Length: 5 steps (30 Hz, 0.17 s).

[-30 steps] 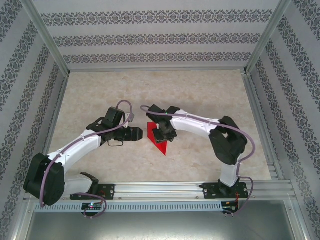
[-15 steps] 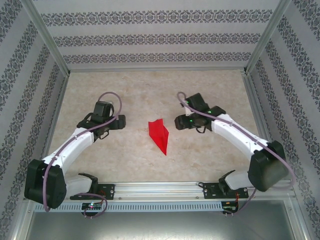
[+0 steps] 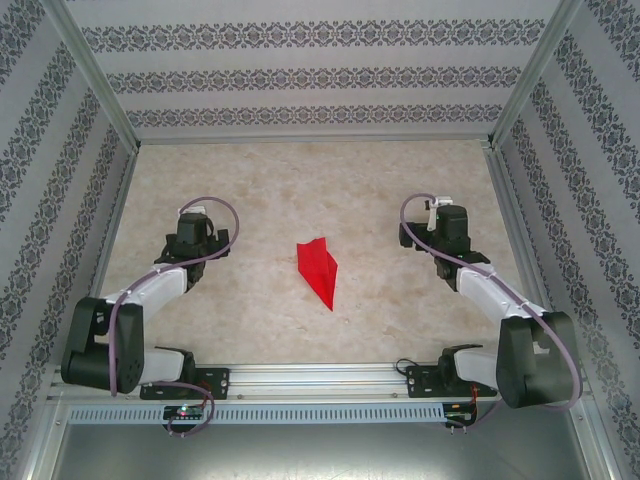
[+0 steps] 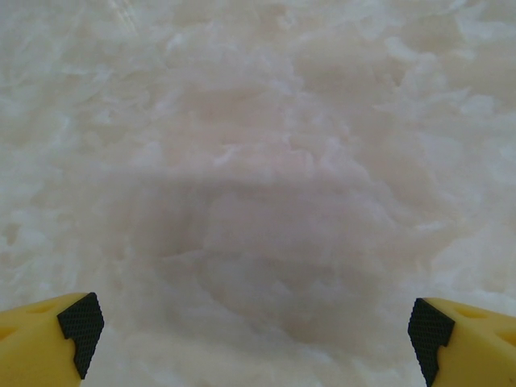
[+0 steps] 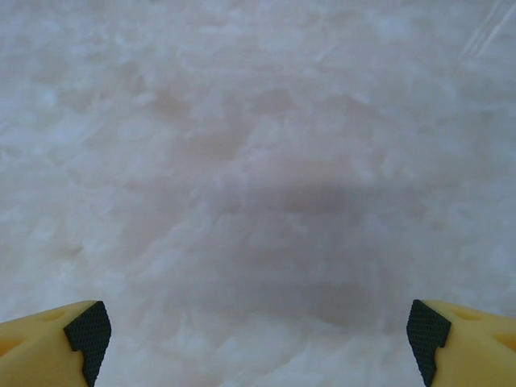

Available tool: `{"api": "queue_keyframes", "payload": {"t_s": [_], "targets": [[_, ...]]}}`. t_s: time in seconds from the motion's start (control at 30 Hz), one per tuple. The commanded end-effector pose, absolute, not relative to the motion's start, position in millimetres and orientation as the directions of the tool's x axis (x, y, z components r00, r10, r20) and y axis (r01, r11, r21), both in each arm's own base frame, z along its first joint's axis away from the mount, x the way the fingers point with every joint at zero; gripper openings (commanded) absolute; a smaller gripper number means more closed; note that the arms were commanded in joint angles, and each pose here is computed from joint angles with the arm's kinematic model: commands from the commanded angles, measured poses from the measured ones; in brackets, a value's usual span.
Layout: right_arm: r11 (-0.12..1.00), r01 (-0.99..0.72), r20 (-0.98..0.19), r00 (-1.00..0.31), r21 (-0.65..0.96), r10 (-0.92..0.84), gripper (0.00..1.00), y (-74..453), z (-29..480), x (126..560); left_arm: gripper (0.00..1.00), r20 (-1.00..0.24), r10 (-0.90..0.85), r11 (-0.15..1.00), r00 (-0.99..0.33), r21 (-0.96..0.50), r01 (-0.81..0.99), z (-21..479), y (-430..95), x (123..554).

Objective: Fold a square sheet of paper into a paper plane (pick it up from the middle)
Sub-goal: Reset both arms

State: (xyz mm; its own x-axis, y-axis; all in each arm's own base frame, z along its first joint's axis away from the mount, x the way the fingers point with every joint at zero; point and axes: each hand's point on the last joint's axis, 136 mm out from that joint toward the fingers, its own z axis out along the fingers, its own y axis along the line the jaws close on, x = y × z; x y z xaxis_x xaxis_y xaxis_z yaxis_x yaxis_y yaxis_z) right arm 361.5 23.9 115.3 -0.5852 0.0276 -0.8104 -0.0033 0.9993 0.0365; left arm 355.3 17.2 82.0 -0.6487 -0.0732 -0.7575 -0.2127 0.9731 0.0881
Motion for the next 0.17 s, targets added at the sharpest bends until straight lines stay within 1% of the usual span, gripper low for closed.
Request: {"api": "queue_keyframes", "payload": {"t_s": [0.0, 0.13], "targets": [[1.000, 0.028, -0.884, -0.466, 0.012, 0.023, 0.97, 8.9, 137.6, 378.4, 1.00, -0.829, -0.044, 0.977, -0.558, 0.081, -0.198, 100.7, 21.3, 373.7], [0.999, 0.049, -0.895, -0.445, 0.012, 0.033, 0.98, 0.4, 139.8, 383.5, 1.00, -0.821, -0.025, 0.980, -0.570, 0.092, -0.176, 102.6, 20.6, 379.0]]}}
